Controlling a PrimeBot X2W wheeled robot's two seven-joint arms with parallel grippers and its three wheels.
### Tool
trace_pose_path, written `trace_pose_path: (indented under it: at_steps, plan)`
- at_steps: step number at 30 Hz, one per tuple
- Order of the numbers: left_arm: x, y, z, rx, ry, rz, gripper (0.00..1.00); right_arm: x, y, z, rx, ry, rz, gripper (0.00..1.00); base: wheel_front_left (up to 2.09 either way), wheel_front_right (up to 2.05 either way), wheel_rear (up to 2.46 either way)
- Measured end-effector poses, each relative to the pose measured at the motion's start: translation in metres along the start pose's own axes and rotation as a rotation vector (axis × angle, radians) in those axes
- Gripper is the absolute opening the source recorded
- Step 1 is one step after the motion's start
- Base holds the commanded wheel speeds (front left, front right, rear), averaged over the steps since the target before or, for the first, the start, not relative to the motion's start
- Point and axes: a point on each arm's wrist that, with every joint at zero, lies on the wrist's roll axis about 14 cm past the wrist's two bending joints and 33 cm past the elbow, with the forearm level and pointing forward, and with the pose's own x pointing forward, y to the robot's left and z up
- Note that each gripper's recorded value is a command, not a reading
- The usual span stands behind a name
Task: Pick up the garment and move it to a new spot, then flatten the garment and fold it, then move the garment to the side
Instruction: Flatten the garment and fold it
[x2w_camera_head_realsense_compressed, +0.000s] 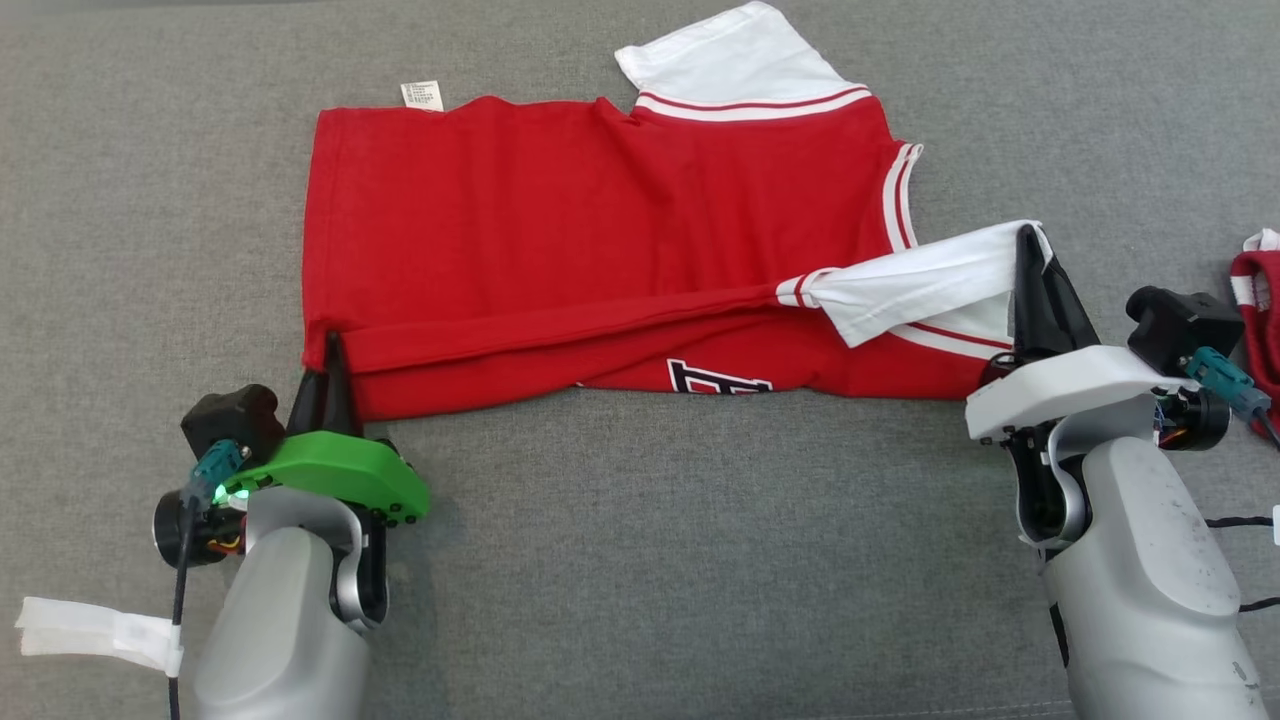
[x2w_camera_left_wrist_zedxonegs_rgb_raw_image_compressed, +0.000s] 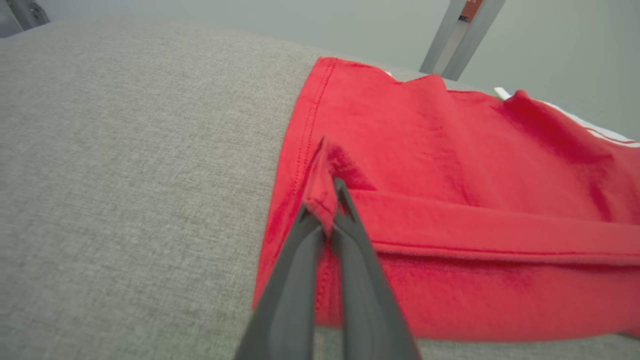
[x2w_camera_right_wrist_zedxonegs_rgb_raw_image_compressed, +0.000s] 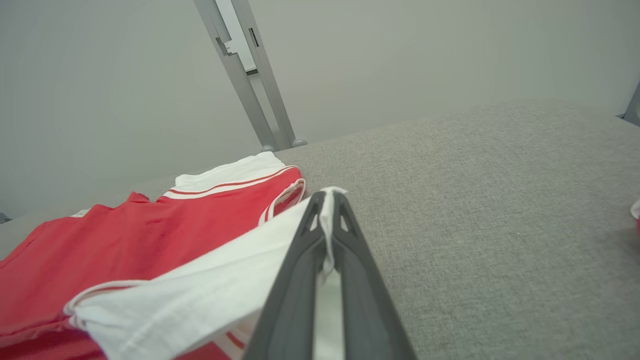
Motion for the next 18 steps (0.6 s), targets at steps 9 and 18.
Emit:
trace_pose_path:
  at_steps: [9,18]
  plan:
    - [-0.011,0.011,0.017,-0.009,-0.069,0.036,1.00,-0.008,0.003,0.011,0.018,-0.045,0.006,1.00,0.00,0.00,0.00]
    - [-0.025,0.015,-0.019,-0.031,0.028,0.017,1.00,-0.034,-0.012,-0.013,0.026,0.018,-0.034,1.00,0.00,0.00,0.00]
